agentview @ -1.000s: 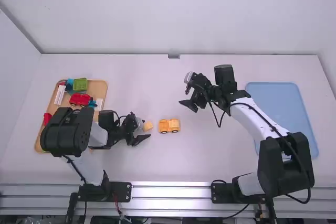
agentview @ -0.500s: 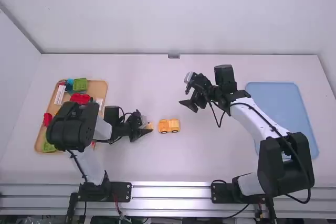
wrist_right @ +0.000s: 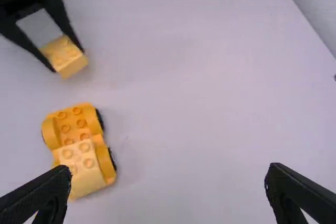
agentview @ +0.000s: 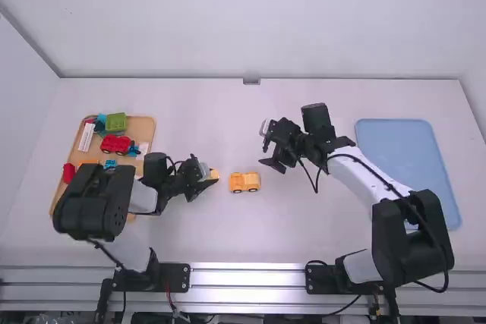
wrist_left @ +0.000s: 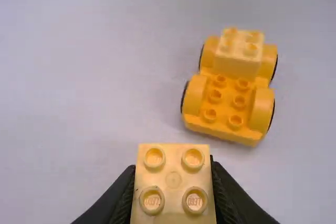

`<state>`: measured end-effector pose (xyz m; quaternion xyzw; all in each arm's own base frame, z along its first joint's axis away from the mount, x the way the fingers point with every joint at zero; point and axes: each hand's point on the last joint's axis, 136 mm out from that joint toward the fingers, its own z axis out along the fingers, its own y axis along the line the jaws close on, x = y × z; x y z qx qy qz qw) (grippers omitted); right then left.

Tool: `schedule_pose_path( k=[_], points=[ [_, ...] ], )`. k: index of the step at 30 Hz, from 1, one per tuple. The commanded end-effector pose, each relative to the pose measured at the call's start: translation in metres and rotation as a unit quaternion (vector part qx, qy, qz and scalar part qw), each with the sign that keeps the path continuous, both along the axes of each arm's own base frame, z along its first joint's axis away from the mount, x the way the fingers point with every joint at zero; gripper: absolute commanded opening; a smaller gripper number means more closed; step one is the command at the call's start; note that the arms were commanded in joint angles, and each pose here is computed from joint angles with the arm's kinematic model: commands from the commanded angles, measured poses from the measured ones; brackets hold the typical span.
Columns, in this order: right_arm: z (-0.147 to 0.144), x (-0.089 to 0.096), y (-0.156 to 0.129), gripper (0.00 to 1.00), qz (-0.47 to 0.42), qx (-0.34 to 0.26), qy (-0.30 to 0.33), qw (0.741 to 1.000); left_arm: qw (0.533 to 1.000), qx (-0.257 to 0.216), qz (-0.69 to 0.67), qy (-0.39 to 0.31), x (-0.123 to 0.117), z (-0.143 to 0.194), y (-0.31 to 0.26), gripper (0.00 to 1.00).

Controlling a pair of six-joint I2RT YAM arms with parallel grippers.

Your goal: Assemble lego blocks to make yellow taxi

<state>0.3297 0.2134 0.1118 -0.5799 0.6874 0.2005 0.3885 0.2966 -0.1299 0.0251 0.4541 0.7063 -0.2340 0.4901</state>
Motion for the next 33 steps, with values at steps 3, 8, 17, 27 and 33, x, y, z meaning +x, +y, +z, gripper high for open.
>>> schedule_pose_path(
  k=[3,8,17,27,33],
  points=[
    [-0.004,-0.028,0.008,0.99,0.062,0.068,-0.005,0.996,0.998,-0.034,-0.039,-0.032,-0.011,0.039,-0.010,0.28],
    [-0.028,-0.056,0.012,0.99,0.110,0.136,-0.012,0.985,0.996,-0.027,-0.072,-0.050,-0.021,0.063,-0.016,0.26],
    [-0.072,-0.062,0.023,0.98,0.130,0.178,0.024,0.975,0.984,-0.022,-0.167,-0.050,-0.036,0.067,-0.043,0.21],
    [-0.103,-0.050,0.038,0.98,0.156,0.196,0.050,0.967,0.980,-0.028,-0.196,0.004,-0.019,0.033,-0.062,0.21],
    [-0.122,-0.046,0.049,0.98,0.160,0.176,0.053,0.970,0.979,-0.018,-0.202,0.026,-0.010,0.015,-0.070,0.20]
  ],
)
